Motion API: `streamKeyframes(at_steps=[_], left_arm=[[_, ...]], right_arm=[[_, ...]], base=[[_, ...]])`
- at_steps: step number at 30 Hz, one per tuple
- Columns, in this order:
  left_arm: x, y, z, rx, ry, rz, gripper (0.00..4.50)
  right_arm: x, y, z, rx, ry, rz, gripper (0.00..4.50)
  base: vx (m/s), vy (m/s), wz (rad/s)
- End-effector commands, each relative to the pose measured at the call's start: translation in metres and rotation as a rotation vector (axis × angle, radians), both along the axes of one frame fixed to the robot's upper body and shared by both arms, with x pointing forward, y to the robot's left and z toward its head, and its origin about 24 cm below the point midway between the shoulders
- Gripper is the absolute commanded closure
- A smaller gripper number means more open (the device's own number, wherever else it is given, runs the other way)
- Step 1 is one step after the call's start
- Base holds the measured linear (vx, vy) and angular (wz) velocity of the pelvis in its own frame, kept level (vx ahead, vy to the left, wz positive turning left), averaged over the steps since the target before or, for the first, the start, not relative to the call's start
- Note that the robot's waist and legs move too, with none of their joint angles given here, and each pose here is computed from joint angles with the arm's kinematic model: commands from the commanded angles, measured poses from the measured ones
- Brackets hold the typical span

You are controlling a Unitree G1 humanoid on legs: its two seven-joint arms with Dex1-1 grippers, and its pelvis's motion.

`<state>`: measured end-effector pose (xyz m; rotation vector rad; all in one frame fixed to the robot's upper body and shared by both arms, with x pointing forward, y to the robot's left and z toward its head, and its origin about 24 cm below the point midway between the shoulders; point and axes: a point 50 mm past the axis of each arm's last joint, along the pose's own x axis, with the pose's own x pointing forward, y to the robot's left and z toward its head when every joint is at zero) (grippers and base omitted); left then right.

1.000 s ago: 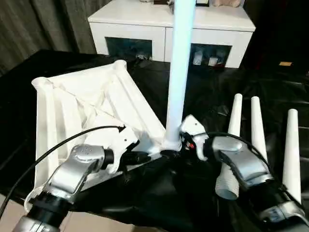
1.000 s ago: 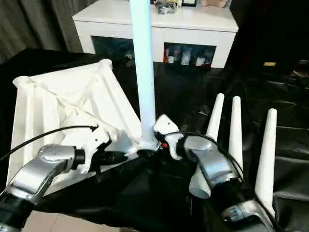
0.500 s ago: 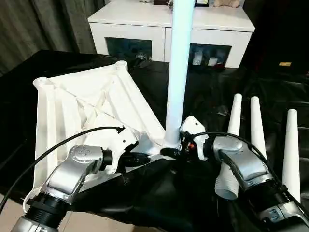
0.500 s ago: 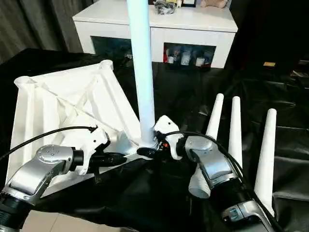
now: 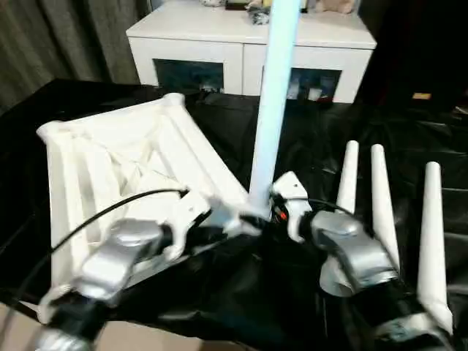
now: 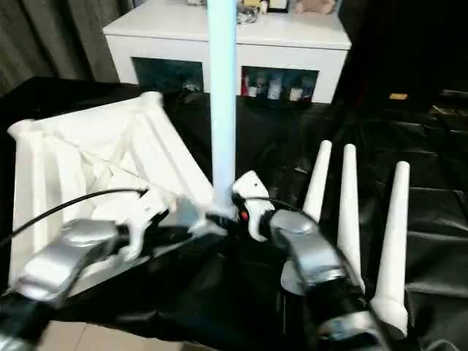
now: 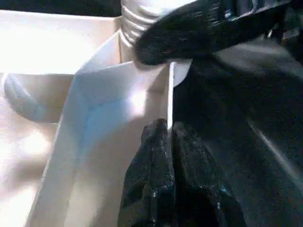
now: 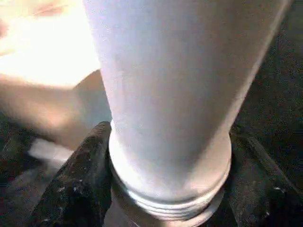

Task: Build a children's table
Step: Rotate leg to tighten

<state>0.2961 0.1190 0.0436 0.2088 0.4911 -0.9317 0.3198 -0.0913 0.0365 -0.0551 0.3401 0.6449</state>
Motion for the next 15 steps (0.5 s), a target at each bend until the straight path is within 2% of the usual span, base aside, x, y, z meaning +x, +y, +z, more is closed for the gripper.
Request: streamKeyframes(at_steps=[1, 2, 3, 4, 6, 9, 10, 11, 14, 15], left_arm=[[0.011, 0.000, 0.003, -0.002, -0.022, 0.119, 4.50], [0.011, -0.001, 0.003, -0.002, -0.025, 0.129, 4.50], [0.018, -0.008, 0.002, -0.002, -0.043, 0.208, 4.50], [0.019, -0.008, 0.002, -0.002, -0.043, 0.211, 4.50], [0.024, -0.018, 0.001, -0.005, -0.063, 0.271, 4.50], [0.024, -0.021, 0.001, -0.009, -0.066, 0.270, 4.50], [0.024, -0.022, 0.002, -0.015, -0.067, 0.265, 4.50], [0.024, -0.022, 0.002, -0.015, -0.071, 0.258, 4.50], [0.023, -0.021, 0.003, -0.022, -0.071, 0.239, 4.50], [0.021, -0.020, 0.003, -0.023, -0.071, 0.224, 4.50]], right_arm=[[0.003, -0.002, -0.008, 0.002, 0.035, -0.141, 1.76], [0.003, -0.002, -0.009, -0.001, 0.034, -0.153, 1.76], [0.005, 0.002, -0.014, -0.020, 0.028, -0.270, 1.76], [0.006, 0.002, -0.014, -0.021, 0.028, -0.274, 1.76], [0.006, 0.015, -0.019, -0.021, 0.027, -0.370, 1.76], [0.005, 0.024, -0.019, -0.012, 0.021, -0.361, 1.76], [0.004, 0.031, -0.015, 0.052, 0.007, -0.303, 1.20], [0.004, 0.033, -0.011, 0.073, -0.012, -0.288, 1.06], [0.007, 0.031, -0.005, 0.091, -0.040, -0.277, 1.06], [0.009, 0.030, -0.001, 0.103, -0.052, -0.261, 0.75]], base=[[0.000, 0.000, 0.00], [0.000, 0.000, 0.00], [0.000, 0.000, 0.00], [0.000, 0.000, 0.00], [0.000, 0.000, 0.00], [0.000, 0.000, 0.00], [0.000, 0.000, 0.00], [0.000, 0.000, 0.00], [0.000, 0.000, 0.00], [0.000, 0.000, 0.00]])
